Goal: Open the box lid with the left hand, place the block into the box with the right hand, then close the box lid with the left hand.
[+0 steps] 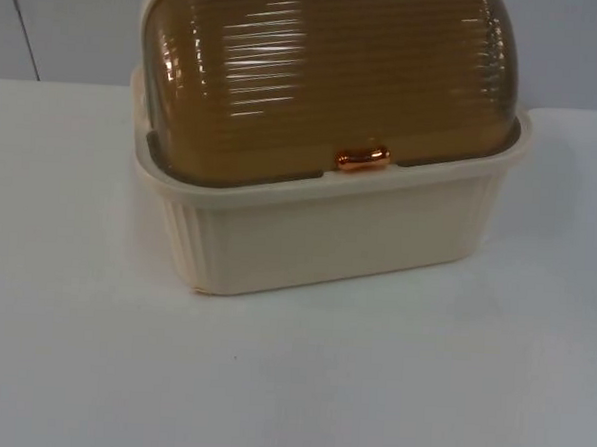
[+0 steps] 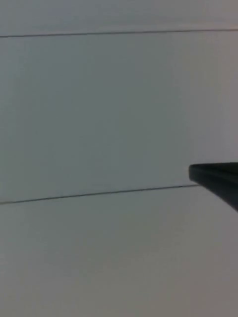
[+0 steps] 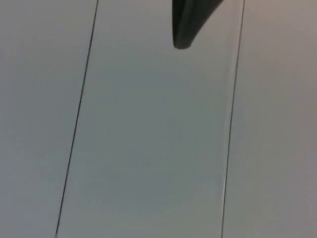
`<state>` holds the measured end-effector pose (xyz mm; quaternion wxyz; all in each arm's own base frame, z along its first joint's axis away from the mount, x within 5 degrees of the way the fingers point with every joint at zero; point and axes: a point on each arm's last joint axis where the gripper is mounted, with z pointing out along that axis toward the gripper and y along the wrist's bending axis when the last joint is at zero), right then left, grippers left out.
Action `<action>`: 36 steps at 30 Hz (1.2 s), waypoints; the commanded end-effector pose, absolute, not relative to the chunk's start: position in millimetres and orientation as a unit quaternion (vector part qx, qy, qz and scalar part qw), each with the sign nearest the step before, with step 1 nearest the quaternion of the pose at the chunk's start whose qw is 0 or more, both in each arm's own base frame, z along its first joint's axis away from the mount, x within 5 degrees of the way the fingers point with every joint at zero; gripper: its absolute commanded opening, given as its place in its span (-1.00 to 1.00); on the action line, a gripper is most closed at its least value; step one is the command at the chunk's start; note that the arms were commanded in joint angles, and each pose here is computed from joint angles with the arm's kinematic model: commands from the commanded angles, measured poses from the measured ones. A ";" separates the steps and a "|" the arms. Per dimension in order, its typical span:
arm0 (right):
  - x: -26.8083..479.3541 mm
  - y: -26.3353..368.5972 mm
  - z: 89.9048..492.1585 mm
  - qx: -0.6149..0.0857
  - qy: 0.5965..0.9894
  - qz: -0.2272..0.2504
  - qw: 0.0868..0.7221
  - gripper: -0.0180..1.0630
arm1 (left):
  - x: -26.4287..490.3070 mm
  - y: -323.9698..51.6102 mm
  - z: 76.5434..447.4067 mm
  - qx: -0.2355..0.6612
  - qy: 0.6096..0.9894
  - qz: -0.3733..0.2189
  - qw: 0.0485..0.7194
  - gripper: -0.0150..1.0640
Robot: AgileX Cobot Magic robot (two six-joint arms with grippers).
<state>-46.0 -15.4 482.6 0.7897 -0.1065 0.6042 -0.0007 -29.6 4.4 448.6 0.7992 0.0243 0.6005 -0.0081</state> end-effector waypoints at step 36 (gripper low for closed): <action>-81.2 -19.9 397.9 -0.115 0.661 -0.017 0.742 0.97 | -111.1 4.2 412.2 0.065 0.654 0.046 0.752 0.95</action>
